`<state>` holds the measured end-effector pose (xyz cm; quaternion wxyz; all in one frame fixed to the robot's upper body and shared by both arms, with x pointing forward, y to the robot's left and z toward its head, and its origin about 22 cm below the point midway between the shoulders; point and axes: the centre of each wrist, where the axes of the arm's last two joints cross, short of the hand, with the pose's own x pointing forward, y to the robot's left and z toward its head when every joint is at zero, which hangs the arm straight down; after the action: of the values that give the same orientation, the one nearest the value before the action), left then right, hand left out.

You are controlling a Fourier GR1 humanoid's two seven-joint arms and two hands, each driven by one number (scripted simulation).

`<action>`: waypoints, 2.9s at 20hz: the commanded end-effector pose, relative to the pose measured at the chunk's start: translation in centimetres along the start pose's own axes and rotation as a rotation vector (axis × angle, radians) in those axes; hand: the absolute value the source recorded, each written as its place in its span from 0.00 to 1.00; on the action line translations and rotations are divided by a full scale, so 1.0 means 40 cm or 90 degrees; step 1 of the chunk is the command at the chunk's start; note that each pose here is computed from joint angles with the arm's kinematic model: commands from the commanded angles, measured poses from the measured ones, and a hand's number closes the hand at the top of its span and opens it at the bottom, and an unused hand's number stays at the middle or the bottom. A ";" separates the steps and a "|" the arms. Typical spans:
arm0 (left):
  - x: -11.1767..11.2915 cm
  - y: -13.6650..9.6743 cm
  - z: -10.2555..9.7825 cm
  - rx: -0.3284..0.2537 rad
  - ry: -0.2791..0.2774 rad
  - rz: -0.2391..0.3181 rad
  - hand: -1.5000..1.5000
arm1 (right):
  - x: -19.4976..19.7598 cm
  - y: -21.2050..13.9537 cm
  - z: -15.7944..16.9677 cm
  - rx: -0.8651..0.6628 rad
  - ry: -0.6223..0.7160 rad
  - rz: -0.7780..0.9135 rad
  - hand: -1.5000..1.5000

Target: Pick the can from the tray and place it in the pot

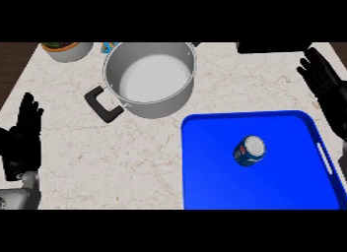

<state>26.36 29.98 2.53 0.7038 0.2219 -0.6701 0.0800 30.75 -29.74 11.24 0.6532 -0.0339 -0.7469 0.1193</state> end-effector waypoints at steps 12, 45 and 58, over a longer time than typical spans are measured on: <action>-0.066 0.101 -0.007 -0.071 0.159 -0.183 0.50 | -0.129 0.216 0.108 -0.346 -0.085 0.275 0.00; -0.019 0.066 -0.026 -0.100 0.168 -0.177 0.50 | 0.131 0.350 0.177 -0.031 0.501 0.603 0.00; -0.012 0.066 -0.040 -0.103 0.158 -0.187 0.50 | 0.086 0.409 0.098 -0.016 0.509 0.599 0.00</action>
<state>26.26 32.98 2.66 0.8027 0.2438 -0.5421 -0.0484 23.79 -15.49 9.81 0.7428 -0.3898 -0.3985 0.3709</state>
